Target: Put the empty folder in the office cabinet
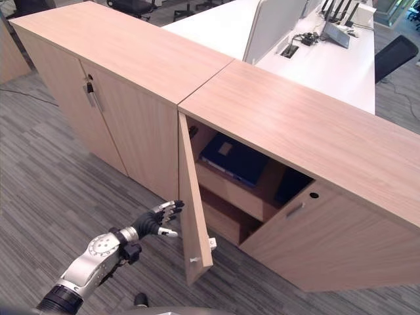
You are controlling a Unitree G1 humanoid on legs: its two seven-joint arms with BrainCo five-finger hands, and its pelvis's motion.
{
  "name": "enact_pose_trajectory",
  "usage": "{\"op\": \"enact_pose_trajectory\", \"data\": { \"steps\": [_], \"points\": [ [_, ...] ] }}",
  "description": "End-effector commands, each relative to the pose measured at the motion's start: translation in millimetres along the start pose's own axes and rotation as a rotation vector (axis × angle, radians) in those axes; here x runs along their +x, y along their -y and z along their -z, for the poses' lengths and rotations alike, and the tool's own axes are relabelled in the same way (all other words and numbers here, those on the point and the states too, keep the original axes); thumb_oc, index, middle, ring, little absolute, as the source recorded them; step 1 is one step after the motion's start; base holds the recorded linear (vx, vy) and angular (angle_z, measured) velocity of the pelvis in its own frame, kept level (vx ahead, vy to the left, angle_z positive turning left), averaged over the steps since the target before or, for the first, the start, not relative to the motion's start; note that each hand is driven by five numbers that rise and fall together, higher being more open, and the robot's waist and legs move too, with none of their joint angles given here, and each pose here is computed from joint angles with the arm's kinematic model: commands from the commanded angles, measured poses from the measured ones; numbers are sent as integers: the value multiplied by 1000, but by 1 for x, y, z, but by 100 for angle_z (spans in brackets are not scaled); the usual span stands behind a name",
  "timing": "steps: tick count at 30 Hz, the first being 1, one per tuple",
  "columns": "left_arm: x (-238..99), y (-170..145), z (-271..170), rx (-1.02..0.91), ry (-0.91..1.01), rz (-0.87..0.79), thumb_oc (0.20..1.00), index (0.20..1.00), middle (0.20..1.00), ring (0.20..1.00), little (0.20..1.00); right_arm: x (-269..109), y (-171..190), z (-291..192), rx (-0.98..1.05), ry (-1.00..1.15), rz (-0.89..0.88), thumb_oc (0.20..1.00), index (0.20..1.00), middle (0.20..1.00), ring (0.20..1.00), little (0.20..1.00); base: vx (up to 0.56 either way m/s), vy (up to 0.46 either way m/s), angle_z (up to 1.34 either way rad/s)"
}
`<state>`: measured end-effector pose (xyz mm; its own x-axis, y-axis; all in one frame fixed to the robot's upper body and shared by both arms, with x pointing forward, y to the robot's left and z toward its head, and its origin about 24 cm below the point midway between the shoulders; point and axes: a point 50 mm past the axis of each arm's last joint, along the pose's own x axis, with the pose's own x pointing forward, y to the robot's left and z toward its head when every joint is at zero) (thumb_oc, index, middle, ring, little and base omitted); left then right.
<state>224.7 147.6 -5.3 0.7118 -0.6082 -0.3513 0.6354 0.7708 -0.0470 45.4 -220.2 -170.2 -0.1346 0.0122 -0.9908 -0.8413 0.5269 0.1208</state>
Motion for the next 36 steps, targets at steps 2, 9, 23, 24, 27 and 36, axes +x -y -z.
{"op": "enact_pose_trajectory", "data": {
  "steps": [2,9,23,24,27,36],
  "points": [
    [14,17,-31,19,127,107,1000,1000,1000,1000,1000,-5,16,5,54,-52,51,1000,1000,1000,1000,1000,-38,-214,-4],
    [34,29,-31,32,93,170,1000,1000,1000,1000,1000,-11,33,-9,80,30,105,1000,1000,1000,1000,1000,-26,-189,-9],
    [57,-48,-50,255,0,-239,1000,1000,1000,1000,1000,-19,52,13,195,-23,231,1000,1000,1000,1000,1000,-40,-88,-80],
    [55,-61,-51,224,-8,-314,1000,1000,1000,1000,1000,-16,47,12,236,-11,235,1000,1000,1000,1000,1000,54,76,-106],
    [53,-81,-51,166,-35,-436,1000,1000,1000,1000,1000,-18,52,5,405,55,291,1000,1000,1000,1000,1000,65,103,-84],
    [9,-145,-41,-65,-39,-805,1000,1000,1000,1000,1000,-21,59,15,681,120,342,1000,1000,1000,1000,1000,-2,143,-26]
  ]
}}
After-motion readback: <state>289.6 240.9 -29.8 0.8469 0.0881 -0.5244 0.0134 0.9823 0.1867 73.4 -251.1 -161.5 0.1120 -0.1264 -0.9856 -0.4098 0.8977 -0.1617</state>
